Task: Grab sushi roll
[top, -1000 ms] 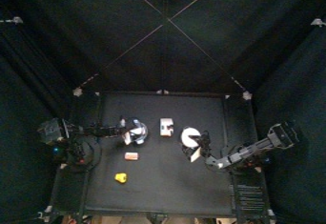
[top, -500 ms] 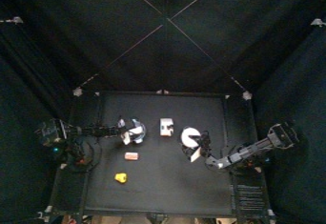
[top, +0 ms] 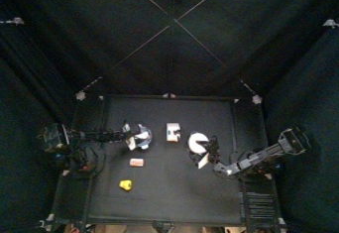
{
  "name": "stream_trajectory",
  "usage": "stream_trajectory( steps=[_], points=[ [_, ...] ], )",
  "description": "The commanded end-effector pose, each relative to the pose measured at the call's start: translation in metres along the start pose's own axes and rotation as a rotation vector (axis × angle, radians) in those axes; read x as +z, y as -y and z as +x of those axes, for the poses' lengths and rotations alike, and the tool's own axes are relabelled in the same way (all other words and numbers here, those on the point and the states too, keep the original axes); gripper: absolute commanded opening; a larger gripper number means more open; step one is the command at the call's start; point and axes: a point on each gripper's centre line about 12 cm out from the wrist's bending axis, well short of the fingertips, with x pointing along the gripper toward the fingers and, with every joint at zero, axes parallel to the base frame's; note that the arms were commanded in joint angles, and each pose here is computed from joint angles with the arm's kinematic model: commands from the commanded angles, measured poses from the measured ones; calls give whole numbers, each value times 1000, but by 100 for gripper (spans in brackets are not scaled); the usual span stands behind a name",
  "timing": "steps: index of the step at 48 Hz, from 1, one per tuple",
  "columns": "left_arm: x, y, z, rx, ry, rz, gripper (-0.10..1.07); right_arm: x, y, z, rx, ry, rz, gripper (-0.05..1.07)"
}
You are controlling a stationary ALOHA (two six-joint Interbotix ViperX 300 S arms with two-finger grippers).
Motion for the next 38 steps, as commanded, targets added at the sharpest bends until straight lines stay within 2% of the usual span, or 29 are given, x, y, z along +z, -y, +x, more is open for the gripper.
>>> stream_trajectory(
  steps=[1, 12, 38],
  points=[
    [17, 0, -3, -1, 64, 7, 68, 6, -2, -2, 8, 11, 17, 102],
    [29, 9, -16, -23, 123, 27, 68, 6, -2, -2, 9, 12, 18, 102],
    [31, 17, -25, -43, 150, 47, 68, 6, -4, -4, 32, 4, 9, 102]
  ],
)
